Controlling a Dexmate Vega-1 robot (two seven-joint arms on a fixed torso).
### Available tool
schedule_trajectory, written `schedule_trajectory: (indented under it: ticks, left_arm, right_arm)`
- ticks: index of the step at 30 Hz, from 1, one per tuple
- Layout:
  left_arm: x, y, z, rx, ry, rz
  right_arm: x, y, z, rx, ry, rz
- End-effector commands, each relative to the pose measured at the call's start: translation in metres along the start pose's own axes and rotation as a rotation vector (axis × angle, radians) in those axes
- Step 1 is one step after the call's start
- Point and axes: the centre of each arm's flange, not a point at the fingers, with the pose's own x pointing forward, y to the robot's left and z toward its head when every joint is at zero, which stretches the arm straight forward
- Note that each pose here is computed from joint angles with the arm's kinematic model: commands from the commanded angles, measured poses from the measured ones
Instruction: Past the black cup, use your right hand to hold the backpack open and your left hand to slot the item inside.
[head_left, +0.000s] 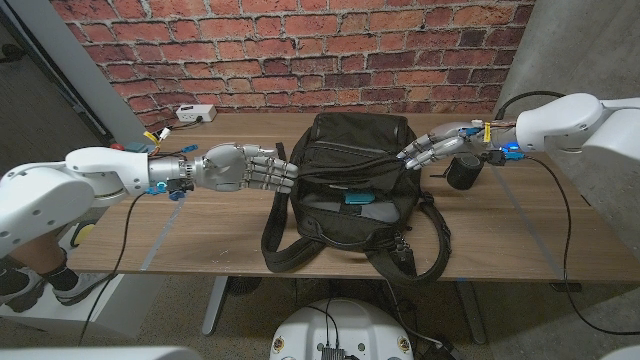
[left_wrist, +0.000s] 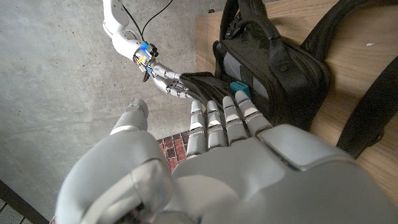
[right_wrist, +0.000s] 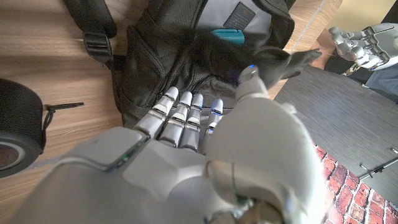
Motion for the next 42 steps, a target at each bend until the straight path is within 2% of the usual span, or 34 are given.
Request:
schedule_trajectory:
  ticks: [1, 7, 16, 21, 33, 42]
  left_arm:
    - [-0.008, 0.000, 0.000, -0.018, -0.019, -0.025]
    - [-0.014, -0.001, 0.001, -0.024, -0.056, -0.015]
    - [-0.025, -0.001, 0.002, -0.018, -0.111, 0.049]
    - [-0.027, 0.000, -0.002, -0.029, -0.154, 0.095]
    - [-0.020, 0.008, -0.017, -0.037, -0.209, 0.191]
    - [-0.007, 0.023, -0.025, -0.028, -0.239, 0.255]
  right_arm:
    - [-0.009, 0.001, 0.000, 0.041, -0.005, 0.029]
    - [-0.010, 0.001, -0.001, 0.059, -0.026, 0.008]
    - [-0.006, -0.003, -0.004, 0.076, -0.090, -0.055]
    - [-0.003, -0.007, -0.008, 0.098, -0.129, -0.102]
    - [0.007, -0.014, -0.022, 0.154, -0.213, -0.185]
    - [0.013, -0.021, -0.026, 0.196, -0.272, -0.252]
